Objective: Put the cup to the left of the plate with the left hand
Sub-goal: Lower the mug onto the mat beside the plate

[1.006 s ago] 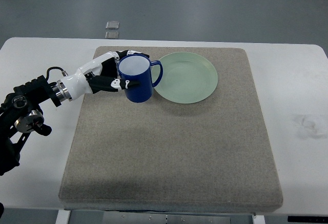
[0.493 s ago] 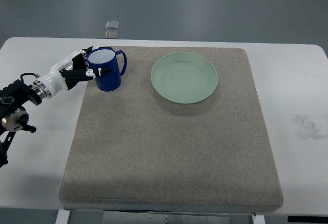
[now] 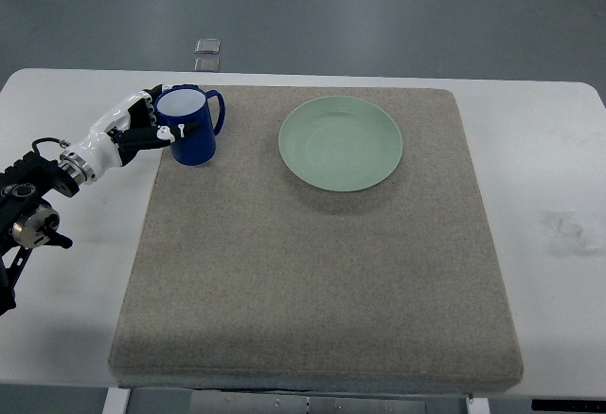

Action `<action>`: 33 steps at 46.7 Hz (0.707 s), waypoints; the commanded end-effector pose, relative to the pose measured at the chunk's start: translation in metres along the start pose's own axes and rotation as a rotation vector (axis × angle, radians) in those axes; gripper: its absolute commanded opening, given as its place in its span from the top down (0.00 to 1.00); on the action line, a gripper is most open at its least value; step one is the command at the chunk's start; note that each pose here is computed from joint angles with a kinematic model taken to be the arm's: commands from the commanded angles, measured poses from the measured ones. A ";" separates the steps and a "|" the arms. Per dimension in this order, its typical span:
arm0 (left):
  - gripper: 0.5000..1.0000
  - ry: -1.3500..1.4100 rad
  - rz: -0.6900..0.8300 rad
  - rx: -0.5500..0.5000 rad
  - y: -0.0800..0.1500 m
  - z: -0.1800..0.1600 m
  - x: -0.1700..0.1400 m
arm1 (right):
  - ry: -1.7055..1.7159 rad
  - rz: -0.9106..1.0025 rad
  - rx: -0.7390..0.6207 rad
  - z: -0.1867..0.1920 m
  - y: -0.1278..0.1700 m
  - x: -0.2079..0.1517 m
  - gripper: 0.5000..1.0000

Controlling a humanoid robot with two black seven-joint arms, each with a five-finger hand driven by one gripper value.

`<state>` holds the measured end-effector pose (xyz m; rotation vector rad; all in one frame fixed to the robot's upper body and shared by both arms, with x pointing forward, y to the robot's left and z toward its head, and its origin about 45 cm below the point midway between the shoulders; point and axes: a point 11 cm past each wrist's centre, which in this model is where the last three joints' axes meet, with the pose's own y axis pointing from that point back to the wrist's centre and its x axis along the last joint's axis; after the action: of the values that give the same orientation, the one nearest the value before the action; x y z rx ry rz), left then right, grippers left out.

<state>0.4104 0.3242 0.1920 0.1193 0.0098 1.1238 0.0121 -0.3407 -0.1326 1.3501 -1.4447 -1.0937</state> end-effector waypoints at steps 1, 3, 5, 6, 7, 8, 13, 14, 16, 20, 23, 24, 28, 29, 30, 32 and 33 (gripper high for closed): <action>0.55 -0.002 -0.004 0.007 0.000 -0.002 -0.002 | 0.000 0.000 0.000 0.000 0.000 0.000 0.14; 0.49 -0.002 -0.004 0.009 0.000 -0.003 -0.002 | 0.000 0.000 0.000 0.000 0.000 0.000 0.14; 0.46 -0.004 -0.005 0.013 0.000 -0.004 -0.003 | 0.000 0.000 0.000 0.000 0.000 0.000 0.14; 0.46 -0.004 -0.006 0.014 0.000 -0.005 -0.003 | 0.000 0.000 -0.001 0.001 0.000 0.000 0.14; 0.46 -0.005 -0.006 0.015 0.000 -0.005 -0.003 | 0.000 0.000 0.000 0.000 0.000 0.000 0.14; 0.45 -0.005 -0.007 0.016 0.000 -0.005 -0.004 | 0.000 0.000 0.000 0.000 0.000 0.000 0.14; 0.28 -0.005 -0.011 0.021 0.000 -0.007 -0.005 | 0.000 0.000 -0.001 0.001 0.000 0.000 0.14; 0.24 -0.005 -0.012 0.022 0.000 -0.007 -0.006 | 0.000 0.001 0.000 0.000 0.000 0.000 0.14; 0.12 -0.005 -0.012 0.022 0.000 -0.007 -0.006 | 0.000 0.000 0.000 0.000 0.000 0.000 0.14; 0.01 -0.005 -0.012 0.023 0.000 -0.008 -0.006 | 0.000 0.000 -0.001 0.001 0.000 0.000 0.14; 0.01 -0.006 -0.011 0.024 0.000 -0.008 -0.005 | 0.000 0.000 0.000 0.000 0.000 0.000 0.14; 0.01 -0.006 -0.013 0.025 0.000 -0.008 -0.006 | 0.000 0.000 0.000 0.000 0.000 0.000 0.14; 0.01 -0.006 -0.021 0.029 0.000 -0.009 -0.007 | 0.000 0.000 0.000 0.000 0.000 0.000 0.14; 0.01 -0.006 -0.021 0.028 0.000 -0.009 -0.007 | 0.000 0.000 0.000 0.000 0.000 0.000 0.14; 0.01 -0.006 -0.021 0.028 0.000 -0.009 -0.007 | 0.000 0.000 0.000 0.000 0.000 0.000 0.14; 0.01 -0.007 -0.021 0.025 0.001 -0.007 -0.006 | 0.000 0.000 -0.001 0.001 0.000 0.000 0.14; 0.01 -0.003 -0.023 0.024 0.001 -0.007 -0.007 | 0.000 0.000 0.000 0.000 0.000 0.000 0.14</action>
<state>0.4063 0.3189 0.1832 0.1464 0.0206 1.1028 0.0121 -0.3407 -0.1326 1.3502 -1.4447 -1.0936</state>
